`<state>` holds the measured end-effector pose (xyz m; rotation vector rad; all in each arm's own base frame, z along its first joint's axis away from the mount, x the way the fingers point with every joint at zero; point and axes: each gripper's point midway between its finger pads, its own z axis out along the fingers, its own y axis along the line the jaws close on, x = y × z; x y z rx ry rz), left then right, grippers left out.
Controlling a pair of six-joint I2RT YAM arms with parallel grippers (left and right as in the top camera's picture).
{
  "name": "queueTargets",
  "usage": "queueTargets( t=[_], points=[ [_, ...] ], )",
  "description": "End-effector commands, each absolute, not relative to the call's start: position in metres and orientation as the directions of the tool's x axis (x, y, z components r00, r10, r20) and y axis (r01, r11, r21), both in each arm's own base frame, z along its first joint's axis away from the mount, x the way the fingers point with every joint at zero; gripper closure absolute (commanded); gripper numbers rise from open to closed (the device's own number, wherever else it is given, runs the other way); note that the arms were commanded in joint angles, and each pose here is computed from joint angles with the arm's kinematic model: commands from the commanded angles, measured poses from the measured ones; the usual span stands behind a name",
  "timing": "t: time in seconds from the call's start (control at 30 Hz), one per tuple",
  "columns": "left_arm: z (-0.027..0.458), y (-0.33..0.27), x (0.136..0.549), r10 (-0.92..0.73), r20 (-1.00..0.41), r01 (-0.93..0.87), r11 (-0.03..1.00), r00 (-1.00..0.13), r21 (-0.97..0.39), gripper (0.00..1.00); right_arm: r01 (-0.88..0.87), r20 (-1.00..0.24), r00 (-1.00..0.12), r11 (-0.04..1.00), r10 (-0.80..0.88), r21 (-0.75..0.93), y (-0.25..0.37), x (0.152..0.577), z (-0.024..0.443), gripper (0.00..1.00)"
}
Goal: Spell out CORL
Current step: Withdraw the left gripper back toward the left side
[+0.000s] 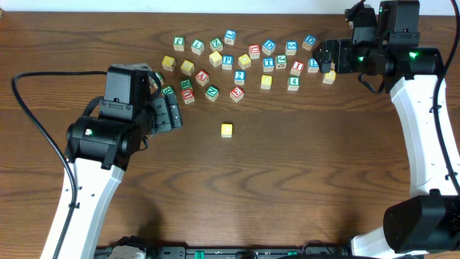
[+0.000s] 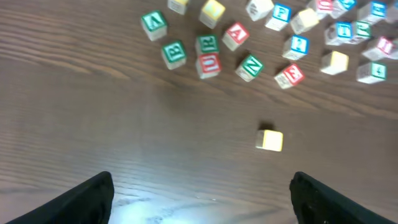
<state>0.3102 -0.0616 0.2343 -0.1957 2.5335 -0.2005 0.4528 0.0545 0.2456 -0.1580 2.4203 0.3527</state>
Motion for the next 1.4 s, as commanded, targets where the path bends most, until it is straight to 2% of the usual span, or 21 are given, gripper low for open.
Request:
queueTargets(
  t=[0.0,0.37,0.67,0.83,1.17,1.37],
  points=[
    [0.239,-0.076,0.308,-0.178,-0.524,-0.045,0.966,-0.833,-0.255,0.1,-0.219,-0.663,-0.748,0.954,-0.029,0.206,0.055,0.454,0.254,0.01],
    [0.239,-0.078,0.307,-0.176,-0.519,-0.038,0.963,-0.837,-0.265,0.1,-0.215,-0.656,-0.754,0.952,-0.021,0.216,0.057,0.454,0.253,0.01],
    [0.244,-0.052,0.321,-0.166,-0.596,-0.104,0.985,-0.785,-0.137,0.1,-0.202,-0.643,-0.765,0.964,-0.044,0.174,0.086,0.452,0.247,0.01],
    [0.25,-0.036,0.329,-0.173,-0.632,-0.14,0.985,-0.756,-0.102,0.1,-0.209,-0.637,-0.768,0.966,-0.068,0.15,0.108,0.456,0.249,0.05],
    [0.25,0.0,0.331,-0.257,-0.632,-0.248,0.963,-0.731,-0.104,0.1,-0.264,-0.592,-0.795,0.954,-0.13,0.145,0.159,0.514,0.256,0.11],
    [0.25,0.0,0.331,-0.257,-0.633,-0.248,0.963,-0.731,-0.104,0.1,-0.34,-0.595,-0.777,0.933,-0.207,0.12,0.215,0.541,0.21,0.11]
  ],
)
